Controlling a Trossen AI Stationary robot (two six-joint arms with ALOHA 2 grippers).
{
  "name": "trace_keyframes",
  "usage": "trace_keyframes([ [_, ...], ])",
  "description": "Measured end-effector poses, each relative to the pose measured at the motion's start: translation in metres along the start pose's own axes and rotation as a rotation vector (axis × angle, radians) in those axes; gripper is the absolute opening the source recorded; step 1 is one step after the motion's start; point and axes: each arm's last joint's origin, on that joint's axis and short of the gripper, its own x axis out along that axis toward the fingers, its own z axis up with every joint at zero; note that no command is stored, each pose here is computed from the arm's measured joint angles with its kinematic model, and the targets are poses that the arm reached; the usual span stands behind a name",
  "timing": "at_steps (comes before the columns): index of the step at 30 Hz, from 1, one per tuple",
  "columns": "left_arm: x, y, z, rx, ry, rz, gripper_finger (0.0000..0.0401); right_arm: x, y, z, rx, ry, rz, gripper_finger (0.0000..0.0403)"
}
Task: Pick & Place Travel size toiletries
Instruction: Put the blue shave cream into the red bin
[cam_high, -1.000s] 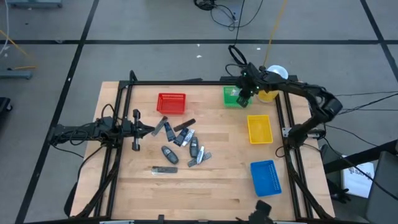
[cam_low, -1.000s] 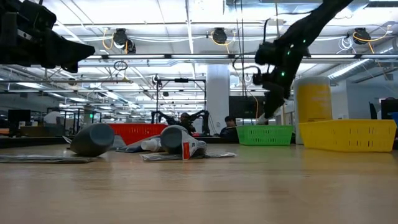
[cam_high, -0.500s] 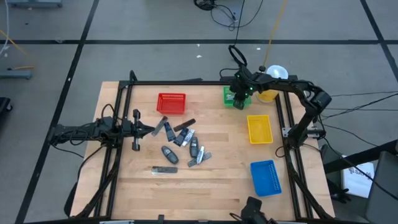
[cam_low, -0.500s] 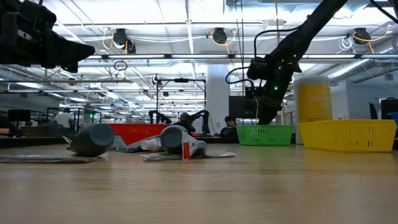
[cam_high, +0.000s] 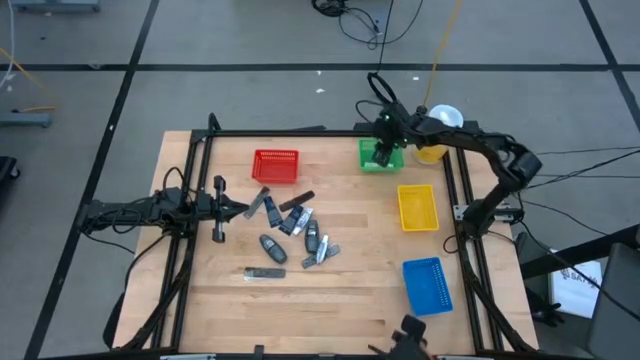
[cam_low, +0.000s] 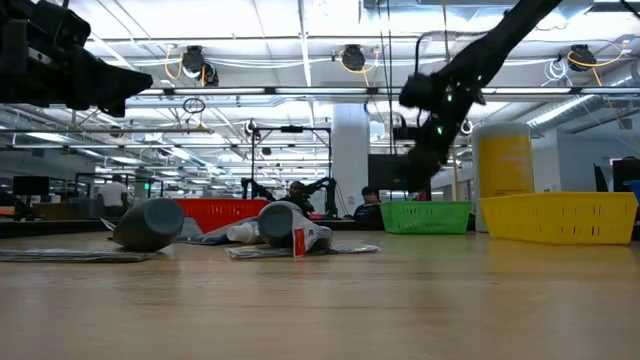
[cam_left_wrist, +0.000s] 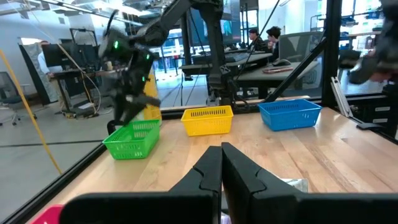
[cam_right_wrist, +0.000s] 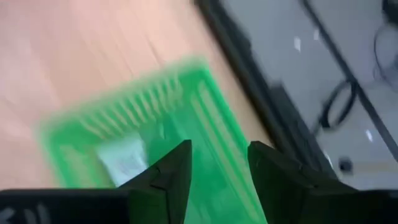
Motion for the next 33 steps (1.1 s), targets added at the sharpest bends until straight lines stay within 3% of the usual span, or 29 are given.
trace_keyframes([
  [4, 0.000, 0.000, 0.000, 0.000, 0.000, 0.000, 0.0008, -0.034, 0.026, 0.027, -0.013, -0.250, 0.088, 0.0146],
  [7, 0.000, 0.000, 0.000, 0.000, 0.000, 0.000, 0.0008, -0.051, 0.060, 0.038, -0.061, -0.507, 0.234, 0.0139],
  [10, 0.000, 0.000, 0.000, 0.000, 0.000, 0.000, 0.0008, -0.051, 0.100, 0.030, -0.134, -0.711, 0.394, 0.0135],
  [13, 0.000, 0.000, 0.000, 0.000, 0.000, 0.000, 0.0008, -0.043, 0.139, 0.010, -0.197, -0.838, 0.475, 0.0135],
  [20, -0.001, 0.002, 0.012, -0.020, -0.129, 0.015, 0.0008, -0.022, 0.203, -0.038, -0.264, -0.813, 0.538, 0.0134],
  [25, -0.004, 0.003, 0.026, -0.145, -0.275, 0.015, 0.0008, -0.008, 0.225, -0.053, -0.241, -0.735, 0.481, 0.0134],
  [28, -0.006, 0.004, 0.032, -0.156, -0.340, 0.019, 0.0008, 0.003, 0.232, -0.059, -0.233, -0.711, 0.454, 0.0134],
  [31, -0.008, 0.007, 0.038, -0.143, -0.398, 0.107, 0.0008, 0.012, 0.236, -0.064, -0.239, -0.700, 0.457, 0.0134],
  [33, -0.006, 0.010, 0.036, -0.152, -0.365, 0.202, 0.0008, 0.016, 0.238, -0.067, -0.243, -0.697, 0.456, 0.0134],
])
